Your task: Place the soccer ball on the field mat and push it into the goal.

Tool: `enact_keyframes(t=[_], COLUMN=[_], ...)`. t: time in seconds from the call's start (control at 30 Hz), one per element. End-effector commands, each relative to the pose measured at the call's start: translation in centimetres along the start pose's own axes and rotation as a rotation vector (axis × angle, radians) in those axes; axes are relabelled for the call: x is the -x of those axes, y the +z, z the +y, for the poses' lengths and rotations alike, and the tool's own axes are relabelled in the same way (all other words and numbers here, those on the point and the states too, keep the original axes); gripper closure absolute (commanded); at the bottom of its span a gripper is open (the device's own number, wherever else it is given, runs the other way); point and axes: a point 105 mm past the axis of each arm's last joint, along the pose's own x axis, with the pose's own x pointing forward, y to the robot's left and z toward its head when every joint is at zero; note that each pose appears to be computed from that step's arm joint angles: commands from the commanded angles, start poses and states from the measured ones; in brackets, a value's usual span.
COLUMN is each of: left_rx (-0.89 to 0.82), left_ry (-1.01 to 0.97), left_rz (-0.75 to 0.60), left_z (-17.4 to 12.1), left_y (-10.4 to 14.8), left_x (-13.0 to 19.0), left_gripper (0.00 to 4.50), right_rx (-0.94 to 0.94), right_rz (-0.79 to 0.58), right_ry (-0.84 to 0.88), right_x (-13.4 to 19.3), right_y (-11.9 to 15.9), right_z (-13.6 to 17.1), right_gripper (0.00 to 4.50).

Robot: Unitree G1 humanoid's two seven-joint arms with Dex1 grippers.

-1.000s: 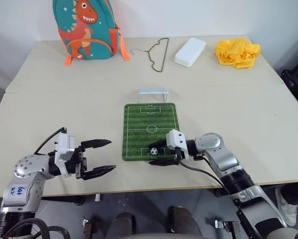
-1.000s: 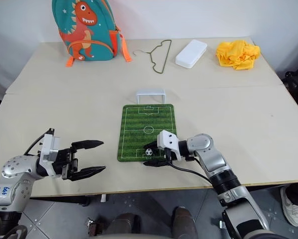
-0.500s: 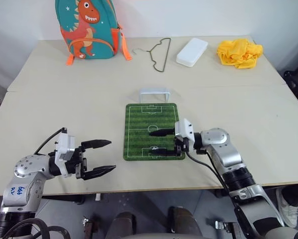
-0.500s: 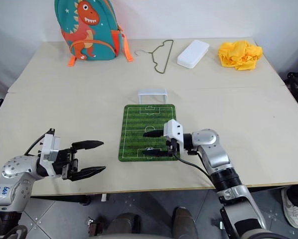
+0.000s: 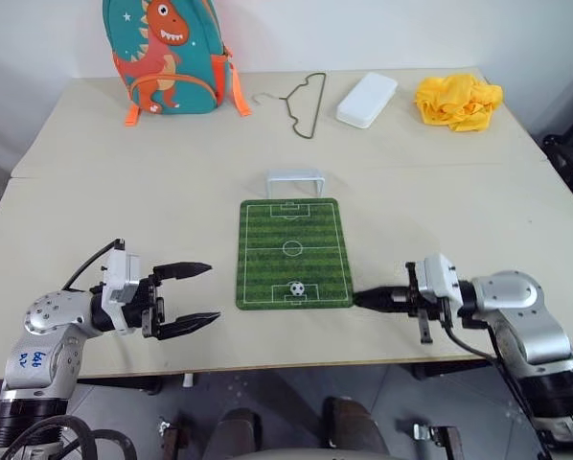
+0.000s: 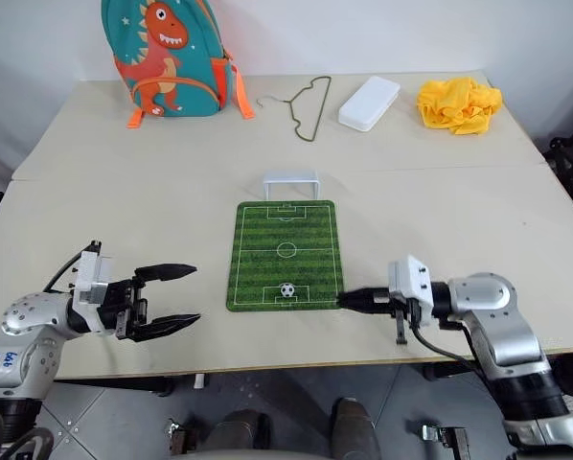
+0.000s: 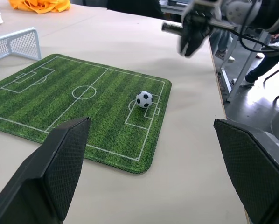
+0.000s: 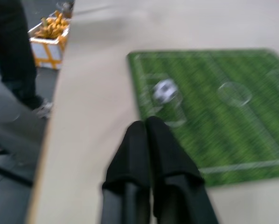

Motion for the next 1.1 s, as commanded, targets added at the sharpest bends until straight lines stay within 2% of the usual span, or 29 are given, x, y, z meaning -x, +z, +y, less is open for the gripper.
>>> enact_keyframes(t=[0.03, 0.17, 0.37, 0.47, 0.67, 0.9, 1.0, 1.1], left_rx=[-0.024, -0.016, -0.001, 0.000, 0.001, 0.002, 0.001, 0.000], left_ry=[-0.002, -0.009, -0.030, -0.036, -0.040, -0.031, -0.024, -0.015], left_rz=[0.007, 0.008, 0.013, 0.017, 0.019, 0.017, 0.016, 0.011], left_z=[0.1, 0.1, -0.1, -0.2, -0.4, -0.6, -0.6, -0.6], left_y=[0.3, 0.2, 0.1, 0.1, 0.1, 0.0, 0.0, 0.0], left_x=[0.3, 0.2, 0.0, 0.0, -0.2, -0.2, -0.2, -0.3], left_gripper=[0.00, 0.00, 0.00, 0.00, 0.00, 0.00, 0.00, 0.00], right_rx=[0.061, 0.070, 0.084, 0.092, 0.107, 0.108, 0.126, 0.183], right_rz=[0.000, -0.053, -0.125, -0.129, -0.112, -0.110, -0.101, -0.079], right_ry=[0.028, 0.059, 0.063, 0.063, 0.073, 0.057, 0.035, -0.026], right_x=[-0.1, -2.7, -8.6, -10.4, -11.9, -11.8, -11.8, -11.7], right_y=[0.3, 0.3, 1.1, 1.4, 1.2, 1.1, 1.1, 1.3], right_z=[1.2, 2.7, 2.3, 1.9, 1.3, -0.4, -1.7, -4.2], right_gripper=[4.44, 4.44, 4.44, 4.44, 4.44, 4.44, 4.44, 4.44])
